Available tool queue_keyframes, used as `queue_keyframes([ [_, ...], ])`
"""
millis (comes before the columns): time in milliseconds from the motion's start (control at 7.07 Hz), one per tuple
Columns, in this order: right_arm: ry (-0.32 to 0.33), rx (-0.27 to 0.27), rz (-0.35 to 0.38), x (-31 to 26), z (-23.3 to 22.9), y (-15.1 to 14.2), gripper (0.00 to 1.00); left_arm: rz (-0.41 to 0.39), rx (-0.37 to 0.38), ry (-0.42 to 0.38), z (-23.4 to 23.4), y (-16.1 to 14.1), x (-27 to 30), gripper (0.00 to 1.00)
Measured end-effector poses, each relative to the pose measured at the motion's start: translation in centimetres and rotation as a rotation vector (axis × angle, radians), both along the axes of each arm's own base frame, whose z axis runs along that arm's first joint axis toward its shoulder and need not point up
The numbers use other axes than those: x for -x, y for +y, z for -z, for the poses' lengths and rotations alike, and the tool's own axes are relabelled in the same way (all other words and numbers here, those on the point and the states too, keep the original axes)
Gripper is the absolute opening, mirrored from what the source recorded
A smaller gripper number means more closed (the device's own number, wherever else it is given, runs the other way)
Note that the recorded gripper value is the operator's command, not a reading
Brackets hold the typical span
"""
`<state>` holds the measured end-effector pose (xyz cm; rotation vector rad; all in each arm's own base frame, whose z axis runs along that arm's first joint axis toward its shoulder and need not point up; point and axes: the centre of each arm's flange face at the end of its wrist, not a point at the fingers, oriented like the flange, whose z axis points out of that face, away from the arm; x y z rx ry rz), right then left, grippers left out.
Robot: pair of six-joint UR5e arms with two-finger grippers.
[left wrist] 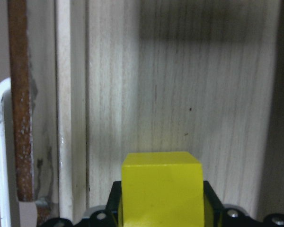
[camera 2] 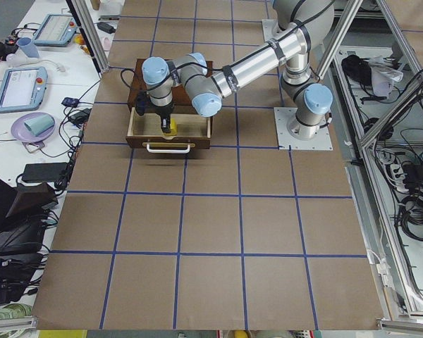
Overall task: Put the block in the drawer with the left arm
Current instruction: 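Lower the cube into the drawer and open the left gripper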
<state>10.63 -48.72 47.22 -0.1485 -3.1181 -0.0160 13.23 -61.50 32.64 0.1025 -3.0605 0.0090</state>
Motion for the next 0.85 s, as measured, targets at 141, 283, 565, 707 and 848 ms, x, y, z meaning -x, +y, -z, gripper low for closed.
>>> queue_keyframes([
  [141, 0.0, 0.0, 0.0, 0.0, 0.0, 0.0, 1.0, -0.006, 0.001, 0.0, 0.0, 0.0, 0.0, 1.0],
  [283, 0.001, 0.0, 0.0, 0.0, 0.0, 0.0, 1.0, -0.009, 0.004, -0.001, -0.2, -0.1, 0.0, 1.0],
  [565, 0.0, 0.0, 0.0, 0.0, 0.0, 0.0, 1.0, -0.009, 0.014, -0.005, -0.7, -0.2, -0.1, 1.0],
  [707, 0.0, 0.0, 0.0, 0.0, 0.0, 0.0, 1.0, -0.009, 0.022, -0.008, -1.2, -0.2, -0.2, 1.0],
  [848, 0.0, 0.0, 0.0, 0.0, 0.0, 0.0, 1.0, -0.01, 0.035, -0.01, -2.1, 0.0, -0.2, 1.0],
])
